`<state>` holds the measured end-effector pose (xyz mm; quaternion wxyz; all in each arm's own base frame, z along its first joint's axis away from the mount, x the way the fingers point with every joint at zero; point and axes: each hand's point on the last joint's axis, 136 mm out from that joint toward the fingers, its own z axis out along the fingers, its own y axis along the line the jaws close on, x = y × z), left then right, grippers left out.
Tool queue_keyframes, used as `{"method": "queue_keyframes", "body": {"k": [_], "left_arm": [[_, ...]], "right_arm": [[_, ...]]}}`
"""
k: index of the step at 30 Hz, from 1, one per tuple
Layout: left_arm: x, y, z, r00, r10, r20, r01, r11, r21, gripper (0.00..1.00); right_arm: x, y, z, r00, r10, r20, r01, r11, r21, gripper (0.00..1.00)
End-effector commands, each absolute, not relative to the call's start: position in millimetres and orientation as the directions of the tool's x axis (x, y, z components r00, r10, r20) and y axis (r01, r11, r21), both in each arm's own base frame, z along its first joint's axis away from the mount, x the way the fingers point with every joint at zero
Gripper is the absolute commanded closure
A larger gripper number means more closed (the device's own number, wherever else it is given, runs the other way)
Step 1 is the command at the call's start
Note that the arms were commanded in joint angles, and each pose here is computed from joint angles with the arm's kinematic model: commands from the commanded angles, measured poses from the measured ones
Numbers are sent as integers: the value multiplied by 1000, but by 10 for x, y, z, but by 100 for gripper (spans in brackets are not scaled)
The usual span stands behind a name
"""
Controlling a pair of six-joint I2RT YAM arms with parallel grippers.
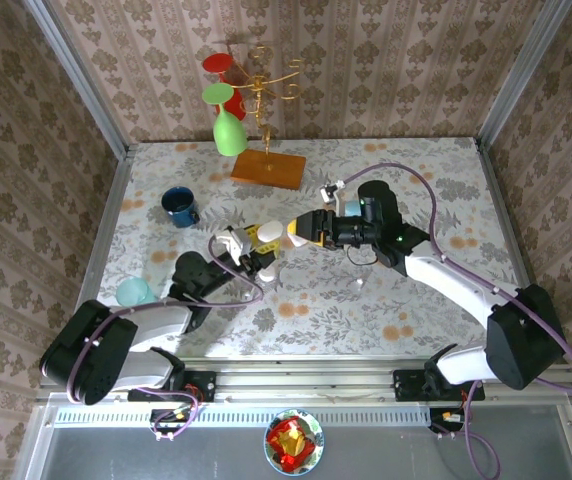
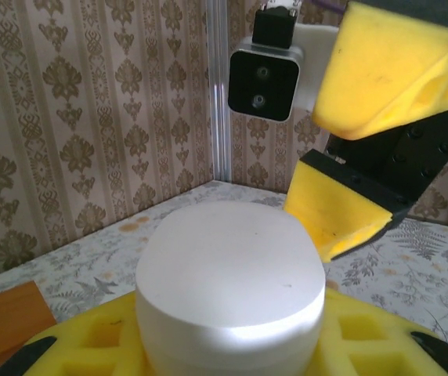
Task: Insert the wireless bluetooth earbuds into the charging case
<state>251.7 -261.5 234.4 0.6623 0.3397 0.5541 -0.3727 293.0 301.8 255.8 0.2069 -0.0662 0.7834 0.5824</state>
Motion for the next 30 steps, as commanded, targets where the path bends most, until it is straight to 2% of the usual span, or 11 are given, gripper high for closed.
{"method": "queue_keyframes", "body": {"k": [1, 8, 11, 16, 20, 23, 26, 28, 30], "left_arm": [[2517, -2676, 2604, 171, -163, -972, 874, 480, 73, 98], [2519, -2791, 2684, 195, -165, -967, 890, 444, 103, 98], [2498, -2819, 2656, 195, -159, -968, 895, 432, 109, 98], [2491, -2837, 2645, 193, -158, -969, 897, 428, 109, 98], [2491, -2841, 2624, 190, -153, -970, 898, 425, 108, 97], [2484, -2840, 2614, 186, -153, -971, 900, 423, 105, 94], [2469, -2814, 2595, 187, -148, -971, 897, 430, 107, 74], [2462, -2783, 2553, 192, -133, -972, 891, 439, 116, 48], [2473, -2755, 2486, 179, -113, -977, 886, 450, 110, 32]], "right_arm": [[2884, 3137, 2707, -938, 110, -328, -306, 176, 935, 32], [2911, 3222, 2753, -945, 90, -315, -304, 124, 945, 35], [2930, 3234, 2777, -946, 88, -313, -302, 114, 946, 40], [2952, 3238, 2754, -952, 91, -294, -283, 115, 952, 61], [2964, 3237, 2728, -954, 89, -287, -276, 117, 954, 74], [2976, 3217, 2700, -952, 95, -291, -279, 122, 952, 78], [3024, 3139, 2647, -945, 133, -299, -280, 145, 949, 78], [3124, 3009, 2551, -934, 191, -301, -266, 191, 945, 78], [3224, 2851, 2421, -921, 252, -298, -239, 241, 941, 78]]}}
